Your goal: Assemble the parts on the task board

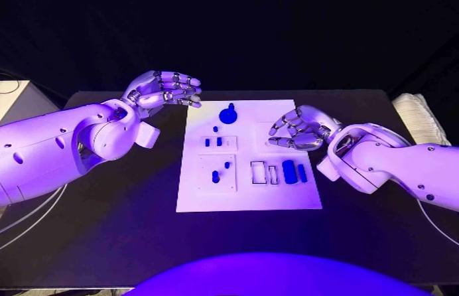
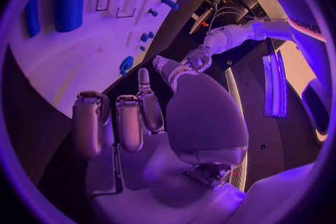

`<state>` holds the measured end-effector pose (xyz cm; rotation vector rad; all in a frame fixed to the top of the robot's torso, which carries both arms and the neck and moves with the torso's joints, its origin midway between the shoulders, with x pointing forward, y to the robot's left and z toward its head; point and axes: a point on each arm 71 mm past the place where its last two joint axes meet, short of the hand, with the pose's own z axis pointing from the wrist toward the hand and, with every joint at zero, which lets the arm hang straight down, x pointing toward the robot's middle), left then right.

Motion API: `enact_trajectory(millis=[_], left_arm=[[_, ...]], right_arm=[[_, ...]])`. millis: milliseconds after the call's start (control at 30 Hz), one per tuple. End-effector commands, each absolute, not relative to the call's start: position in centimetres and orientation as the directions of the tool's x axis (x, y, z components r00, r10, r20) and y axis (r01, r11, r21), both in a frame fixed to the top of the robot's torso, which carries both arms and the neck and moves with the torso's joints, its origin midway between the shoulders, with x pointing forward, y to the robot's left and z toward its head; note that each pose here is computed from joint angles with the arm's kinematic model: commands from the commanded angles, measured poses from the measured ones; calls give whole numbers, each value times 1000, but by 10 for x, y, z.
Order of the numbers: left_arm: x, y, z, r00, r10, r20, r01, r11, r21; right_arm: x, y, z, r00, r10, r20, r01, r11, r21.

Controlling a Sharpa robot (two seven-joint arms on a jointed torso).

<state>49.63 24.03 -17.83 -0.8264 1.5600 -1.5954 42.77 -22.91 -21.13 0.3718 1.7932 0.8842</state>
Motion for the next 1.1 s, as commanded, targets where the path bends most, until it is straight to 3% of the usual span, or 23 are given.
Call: enact_trajectory(millis=[33, 433, 1100], left_arm=[[493, 241, -177, -516, -856, -36, 92, -14, -996], [484, 245, -179, -510, -859, -32, 87, -14, -996], [480, 240, -180, -522, -852, -29, 78, -15, -997]], right_arm=[[422, -243, -218, -489, 623, -610, -51, 678, 734], [401, -278, -222, -456, 444, -772, -34, 858, 513], [390, -260, -242, -454, 373, -809, 11, 910, 414]])
